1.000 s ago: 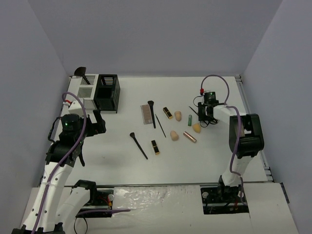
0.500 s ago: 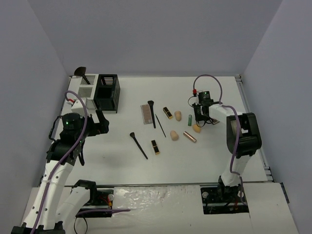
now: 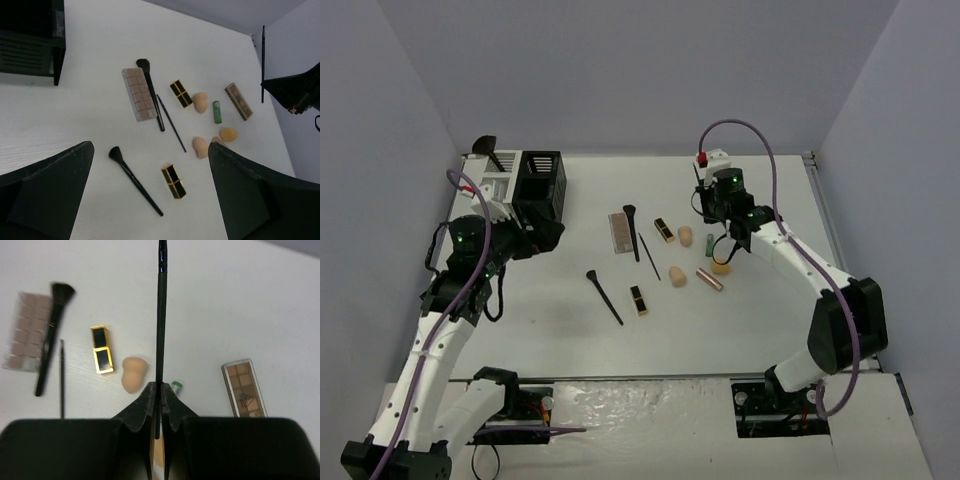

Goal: Organize the makeup

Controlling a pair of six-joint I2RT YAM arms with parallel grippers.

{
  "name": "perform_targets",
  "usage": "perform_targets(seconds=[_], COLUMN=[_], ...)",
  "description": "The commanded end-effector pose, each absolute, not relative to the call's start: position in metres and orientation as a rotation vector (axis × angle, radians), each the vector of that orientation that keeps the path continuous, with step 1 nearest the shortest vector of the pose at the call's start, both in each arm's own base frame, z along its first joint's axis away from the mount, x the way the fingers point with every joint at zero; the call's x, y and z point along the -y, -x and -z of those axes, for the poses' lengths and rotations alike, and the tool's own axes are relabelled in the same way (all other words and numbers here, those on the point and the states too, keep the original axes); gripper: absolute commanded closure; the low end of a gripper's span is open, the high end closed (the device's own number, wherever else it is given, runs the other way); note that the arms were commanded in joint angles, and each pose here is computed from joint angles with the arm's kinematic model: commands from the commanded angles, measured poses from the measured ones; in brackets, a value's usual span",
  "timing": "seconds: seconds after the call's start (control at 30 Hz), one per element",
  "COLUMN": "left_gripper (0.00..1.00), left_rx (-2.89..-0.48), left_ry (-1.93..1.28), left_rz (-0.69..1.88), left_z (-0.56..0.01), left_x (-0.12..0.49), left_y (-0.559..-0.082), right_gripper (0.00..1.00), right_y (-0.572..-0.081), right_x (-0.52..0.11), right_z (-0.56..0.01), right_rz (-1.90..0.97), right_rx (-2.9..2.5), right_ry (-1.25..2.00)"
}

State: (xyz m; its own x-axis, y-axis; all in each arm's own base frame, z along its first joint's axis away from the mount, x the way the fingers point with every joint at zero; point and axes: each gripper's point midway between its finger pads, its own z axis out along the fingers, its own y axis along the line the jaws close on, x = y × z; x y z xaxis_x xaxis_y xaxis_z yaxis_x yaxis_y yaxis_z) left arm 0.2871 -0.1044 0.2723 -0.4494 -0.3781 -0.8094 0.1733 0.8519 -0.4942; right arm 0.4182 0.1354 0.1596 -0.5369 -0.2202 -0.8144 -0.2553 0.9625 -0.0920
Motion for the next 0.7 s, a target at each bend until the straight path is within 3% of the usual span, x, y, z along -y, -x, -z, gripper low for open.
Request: perform_targets(seconds=[0.0, 0.33, 0.67], left_gripper=[0.03, 0.04, 0.21], left_rx=[-1.694, -1.58, -1.642], left_ry=[0.111, -0.037, -0.062], left_rz=[0.847, 0.921, 0.79], left_z=[-0.355, -0.393, -0.382], left_x=[0.145, 0.225, 0.25], left_y=[-0.304, -0.322, -0.342], right_gripper=[1.0, 1.0, 1.0], right_y=[-0.402, -0.319, -0.288], right_x=[-0.179, -0.29, -0.332], right_z=[-0.24, -0.299, -0.305], right_rz=[-0.28, -0.838, -0.993], right_rx=[-1.874, -1.567, -1.508], right_ry=[0.352, 0.455, 0.502])
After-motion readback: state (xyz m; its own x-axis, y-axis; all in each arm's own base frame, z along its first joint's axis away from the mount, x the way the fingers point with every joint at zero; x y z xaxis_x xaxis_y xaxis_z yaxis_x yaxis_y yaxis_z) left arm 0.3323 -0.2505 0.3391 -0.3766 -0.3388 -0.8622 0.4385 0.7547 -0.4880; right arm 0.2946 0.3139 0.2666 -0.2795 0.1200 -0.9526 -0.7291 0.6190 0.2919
